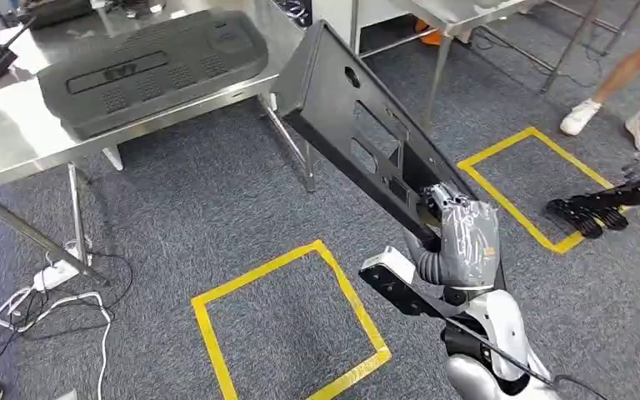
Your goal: Take the parts from the cabinet and place them on the table.
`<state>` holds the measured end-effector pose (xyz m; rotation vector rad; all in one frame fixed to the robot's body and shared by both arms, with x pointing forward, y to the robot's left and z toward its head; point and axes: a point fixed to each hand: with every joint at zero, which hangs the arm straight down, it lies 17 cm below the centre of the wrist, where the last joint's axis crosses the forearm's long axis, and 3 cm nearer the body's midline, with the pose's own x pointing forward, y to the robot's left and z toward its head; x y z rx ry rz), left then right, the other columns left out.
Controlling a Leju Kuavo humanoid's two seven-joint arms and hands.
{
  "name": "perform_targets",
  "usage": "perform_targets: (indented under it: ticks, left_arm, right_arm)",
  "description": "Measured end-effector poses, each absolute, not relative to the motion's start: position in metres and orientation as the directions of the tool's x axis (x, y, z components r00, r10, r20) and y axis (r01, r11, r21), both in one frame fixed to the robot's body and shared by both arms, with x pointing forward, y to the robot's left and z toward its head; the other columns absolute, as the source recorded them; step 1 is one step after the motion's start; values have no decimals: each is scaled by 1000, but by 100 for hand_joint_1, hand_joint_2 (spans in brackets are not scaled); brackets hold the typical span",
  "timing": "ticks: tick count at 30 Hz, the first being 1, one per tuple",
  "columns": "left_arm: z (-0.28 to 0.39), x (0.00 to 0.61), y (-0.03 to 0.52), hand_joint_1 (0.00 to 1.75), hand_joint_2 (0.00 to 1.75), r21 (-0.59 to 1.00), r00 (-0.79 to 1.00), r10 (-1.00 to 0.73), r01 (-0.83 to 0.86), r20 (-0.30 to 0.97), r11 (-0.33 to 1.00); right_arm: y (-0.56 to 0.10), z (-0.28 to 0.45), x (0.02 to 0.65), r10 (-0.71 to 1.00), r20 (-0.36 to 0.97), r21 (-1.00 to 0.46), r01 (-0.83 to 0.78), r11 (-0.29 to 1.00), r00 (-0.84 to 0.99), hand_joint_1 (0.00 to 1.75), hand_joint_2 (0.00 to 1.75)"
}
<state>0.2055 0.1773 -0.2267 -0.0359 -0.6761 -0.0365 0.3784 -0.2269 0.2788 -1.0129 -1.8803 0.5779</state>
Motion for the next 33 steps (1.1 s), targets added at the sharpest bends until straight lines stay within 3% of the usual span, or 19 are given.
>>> perform_targets:
  ticks: [33]
  left_arm:
    - [-226,205,177,0,175,-23,770,-24,50,638,998]
  right_arm:
    - [-226,280,379,828,491,-718,413,560,-269,175,175]
